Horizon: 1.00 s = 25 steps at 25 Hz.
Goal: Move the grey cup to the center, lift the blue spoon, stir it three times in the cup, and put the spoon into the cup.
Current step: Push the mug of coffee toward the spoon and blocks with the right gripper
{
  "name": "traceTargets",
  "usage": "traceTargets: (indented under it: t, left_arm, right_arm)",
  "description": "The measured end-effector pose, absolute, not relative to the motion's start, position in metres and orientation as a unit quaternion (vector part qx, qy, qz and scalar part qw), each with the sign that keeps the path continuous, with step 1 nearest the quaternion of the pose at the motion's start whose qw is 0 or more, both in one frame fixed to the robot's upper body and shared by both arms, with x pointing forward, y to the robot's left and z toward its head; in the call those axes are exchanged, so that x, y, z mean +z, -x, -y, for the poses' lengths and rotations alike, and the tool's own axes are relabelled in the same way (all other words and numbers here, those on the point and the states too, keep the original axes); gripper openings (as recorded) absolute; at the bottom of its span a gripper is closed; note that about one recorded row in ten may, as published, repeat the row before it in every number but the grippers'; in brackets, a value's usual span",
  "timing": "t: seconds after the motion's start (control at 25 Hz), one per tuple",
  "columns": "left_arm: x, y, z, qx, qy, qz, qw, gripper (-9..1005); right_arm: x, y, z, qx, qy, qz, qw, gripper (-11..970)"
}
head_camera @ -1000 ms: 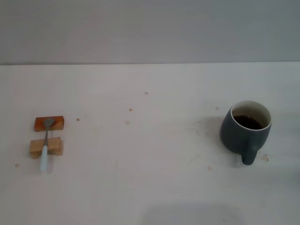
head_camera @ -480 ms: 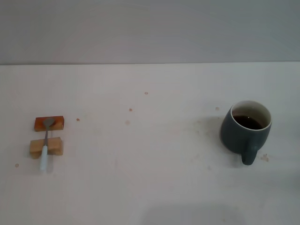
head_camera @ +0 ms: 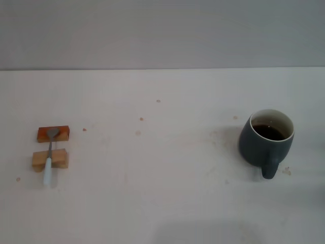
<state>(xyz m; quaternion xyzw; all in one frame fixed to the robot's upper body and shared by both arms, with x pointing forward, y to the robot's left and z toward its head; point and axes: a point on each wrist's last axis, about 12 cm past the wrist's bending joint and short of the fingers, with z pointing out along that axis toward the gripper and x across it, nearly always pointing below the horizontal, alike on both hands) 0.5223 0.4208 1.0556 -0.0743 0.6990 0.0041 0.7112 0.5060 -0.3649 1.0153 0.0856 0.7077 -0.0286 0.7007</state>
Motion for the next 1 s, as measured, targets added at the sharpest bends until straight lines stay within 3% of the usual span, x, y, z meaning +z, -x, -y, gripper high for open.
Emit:
traceTargets:
  t: [1.0]
  left_arm:
    - [1.057, -0.515, -0.426, 0.005, 0.093, -0.684, 0.723, 682]
  right_arm:
    - [0.995, -0.512, 0.309, 0.049, 0.065, -0.763, 0.641, -2]
